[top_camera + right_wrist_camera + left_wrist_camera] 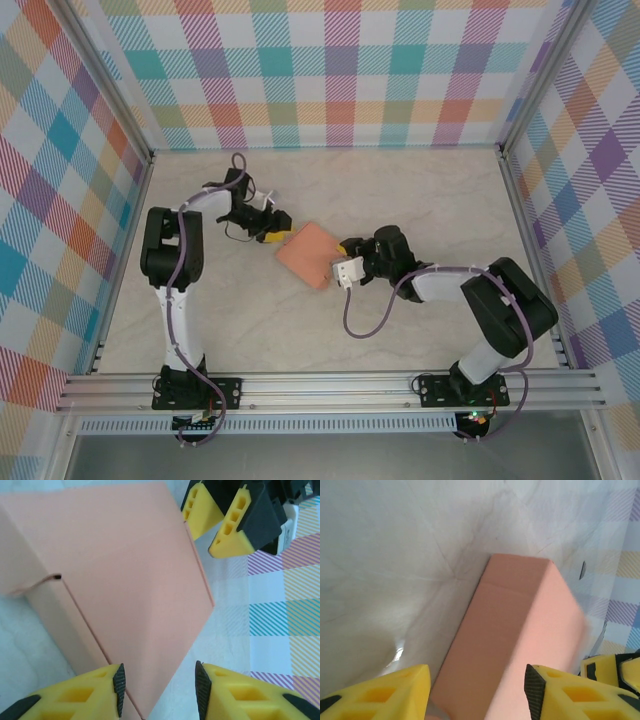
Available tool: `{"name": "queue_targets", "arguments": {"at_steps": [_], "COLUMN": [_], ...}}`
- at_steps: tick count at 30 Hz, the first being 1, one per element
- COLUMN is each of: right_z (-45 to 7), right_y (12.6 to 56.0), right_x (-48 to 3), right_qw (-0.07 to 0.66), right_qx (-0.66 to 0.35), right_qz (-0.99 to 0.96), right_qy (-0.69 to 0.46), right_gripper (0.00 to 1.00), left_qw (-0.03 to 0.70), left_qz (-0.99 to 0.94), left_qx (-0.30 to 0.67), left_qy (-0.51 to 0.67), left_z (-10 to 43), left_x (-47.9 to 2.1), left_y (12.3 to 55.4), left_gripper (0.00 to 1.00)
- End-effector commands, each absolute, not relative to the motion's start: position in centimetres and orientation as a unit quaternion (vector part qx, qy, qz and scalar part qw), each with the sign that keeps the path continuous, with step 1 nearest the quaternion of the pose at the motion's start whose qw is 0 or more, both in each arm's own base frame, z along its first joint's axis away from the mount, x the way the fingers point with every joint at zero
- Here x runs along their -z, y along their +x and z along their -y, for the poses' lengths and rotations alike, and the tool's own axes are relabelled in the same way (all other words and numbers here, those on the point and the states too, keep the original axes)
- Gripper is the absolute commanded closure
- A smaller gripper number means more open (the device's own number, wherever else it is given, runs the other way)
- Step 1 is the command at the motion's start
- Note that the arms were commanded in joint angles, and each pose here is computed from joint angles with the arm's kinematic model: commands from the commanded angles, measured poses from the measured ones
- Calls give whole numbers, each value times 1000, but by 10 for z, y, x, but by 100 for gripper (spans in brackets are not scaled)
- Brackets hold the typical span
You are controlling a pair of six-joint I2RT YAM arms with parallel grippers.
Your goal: Fold the paper box
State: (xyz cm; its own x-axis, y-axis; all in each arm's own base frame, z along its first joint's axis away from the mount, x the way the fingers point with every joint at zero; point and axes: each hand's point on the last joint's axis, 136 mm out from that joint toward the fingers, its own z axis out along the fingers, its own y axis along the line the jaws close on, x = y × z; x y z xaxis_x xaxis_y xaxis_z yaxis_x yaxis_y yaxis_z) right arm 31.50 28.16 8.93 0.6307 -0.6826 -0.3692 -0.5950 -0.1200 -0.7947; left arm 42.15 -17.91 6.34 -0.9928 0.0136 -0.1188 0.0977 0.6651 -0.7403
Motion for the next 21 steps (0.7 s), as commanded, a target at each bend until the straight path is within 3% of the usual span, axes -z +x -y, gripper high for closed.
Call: {"name": "queue_targets", "arguments": {"at_steps": [1, 5, 7, 11, 17, 21], "right_z": [-284, -278, -274, -266, -244, -240], "right_y": [307, 298, 291, 293, 321, 319], "right_x": [-100, -102, -94, -91, -130, -135], "right_qw": [514, 498, 481, 464, 514, 510], "right_qx": [-17, -52, -48, -54, -138, -163], "right_qz": [-468, -495, -489, -512, -605, -621], "right_qy": [-719, -710, -726, -721, -592, -572], "right_gripper": [57, 57, 46, 36, 35, 35], "left_qw": [126, 185, 196, 178, 136, 123], "left_qz": [-897, -893, -897, -919, -937, -939], "left_qx": [422, 409, 395, 346, 285, 260], "left_qy": [38, 33, 23, 65, 152, 190], "left_z": [164, 147, 138, 146, 178, 187], "left_x": [-119, -144, -144, -115, -74, -64], "left_y": [436, 445, 446, 433, 414, 412], "left_gripper": [43, 40, 39, 39, 40, 41]}}
